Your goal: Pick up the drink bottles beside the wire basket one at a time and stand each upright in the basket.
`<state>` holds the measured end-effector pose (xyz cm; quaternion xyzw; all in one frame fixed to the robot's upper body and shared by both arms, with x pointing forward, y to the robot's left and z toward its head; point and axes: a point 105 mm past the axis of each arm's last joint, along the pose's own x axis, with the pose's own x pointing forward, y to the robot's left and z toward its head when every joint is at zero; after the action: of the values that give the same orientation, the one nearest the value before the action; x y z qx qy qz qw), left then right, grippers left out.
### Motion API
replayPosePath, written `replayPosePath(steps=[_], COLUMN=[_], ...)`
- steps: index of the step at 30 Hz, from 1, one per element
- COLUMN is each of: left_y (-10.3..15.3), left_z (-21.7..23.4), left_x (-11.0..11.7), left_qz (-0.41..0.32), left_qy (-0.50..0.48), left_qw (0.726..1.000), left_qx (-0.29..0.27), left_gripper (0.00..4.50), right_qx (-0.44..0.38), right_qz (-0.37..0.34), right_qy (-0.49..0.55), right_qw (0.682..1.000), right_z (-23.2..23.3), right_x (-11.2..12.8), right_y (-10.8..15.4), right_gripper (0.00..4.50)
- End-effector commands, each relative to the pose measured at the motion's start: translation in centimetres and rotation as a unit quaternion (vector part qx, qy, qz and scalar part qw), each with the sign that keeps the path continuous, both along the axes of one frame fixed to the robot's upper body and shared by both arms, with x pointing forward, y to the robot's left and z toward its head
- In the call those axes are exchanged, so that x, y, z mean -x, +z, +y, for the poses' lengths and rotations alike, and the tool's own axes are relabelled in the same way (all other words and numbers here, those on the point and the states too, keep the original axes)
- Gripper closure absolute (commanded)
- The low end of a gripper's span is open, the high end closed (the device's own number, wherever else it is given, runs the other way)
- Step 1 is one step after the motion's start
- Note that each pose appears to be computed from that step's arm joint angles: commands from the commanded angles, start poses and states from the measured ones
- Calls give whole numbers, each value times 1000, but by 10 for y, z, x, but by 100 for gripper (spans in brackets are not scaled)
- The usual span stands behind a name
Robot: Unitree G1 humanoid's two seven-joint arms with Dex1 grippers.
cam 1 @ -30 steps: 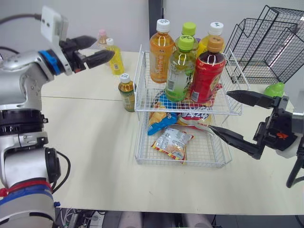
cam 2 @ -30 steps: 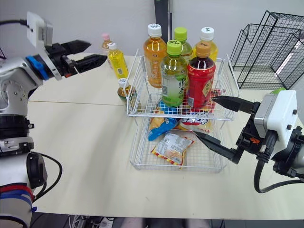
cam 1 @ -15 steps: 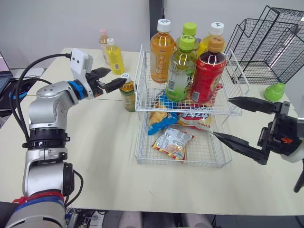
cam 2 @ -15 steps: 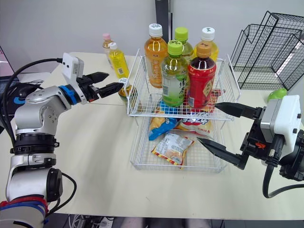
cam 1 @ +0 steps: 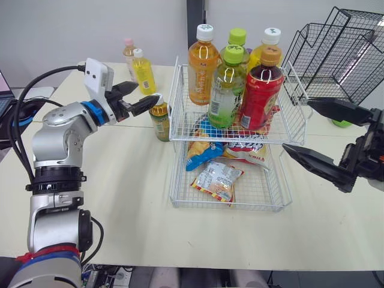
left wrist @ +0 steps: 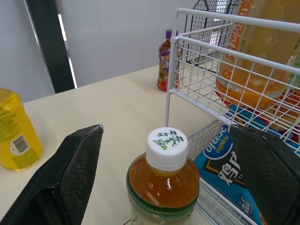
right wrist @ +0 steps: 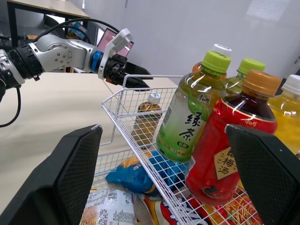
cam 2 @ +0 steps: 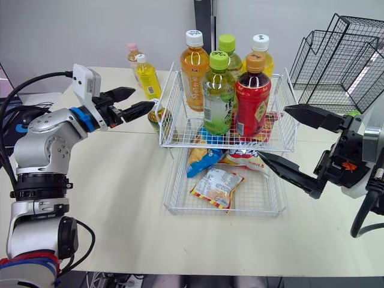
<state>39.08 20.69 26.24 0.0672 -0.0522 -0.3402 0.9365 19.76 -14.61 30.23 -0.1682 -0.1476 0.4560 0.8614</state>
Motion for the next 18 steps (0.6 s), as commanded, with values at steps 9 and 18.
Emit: replayPosePath(steps=[9, 18], left_y=[10, 0], left_z=[-2, -9], left_x=[10, 7], left_qz=[-20, -14], left_qy=[-7, 5], left_qw=[1000, 1000], left_qx=[-16, -18], left_gripper=[5, 5], right_qx=[0, -19], right_qz=[-6, -17], right_qy=[54, 36], right_qw=[999, 999], right_z=[47, 53], right_x=[-17, -11], right_y=[-44, -38], right_gripper=[0, 0])
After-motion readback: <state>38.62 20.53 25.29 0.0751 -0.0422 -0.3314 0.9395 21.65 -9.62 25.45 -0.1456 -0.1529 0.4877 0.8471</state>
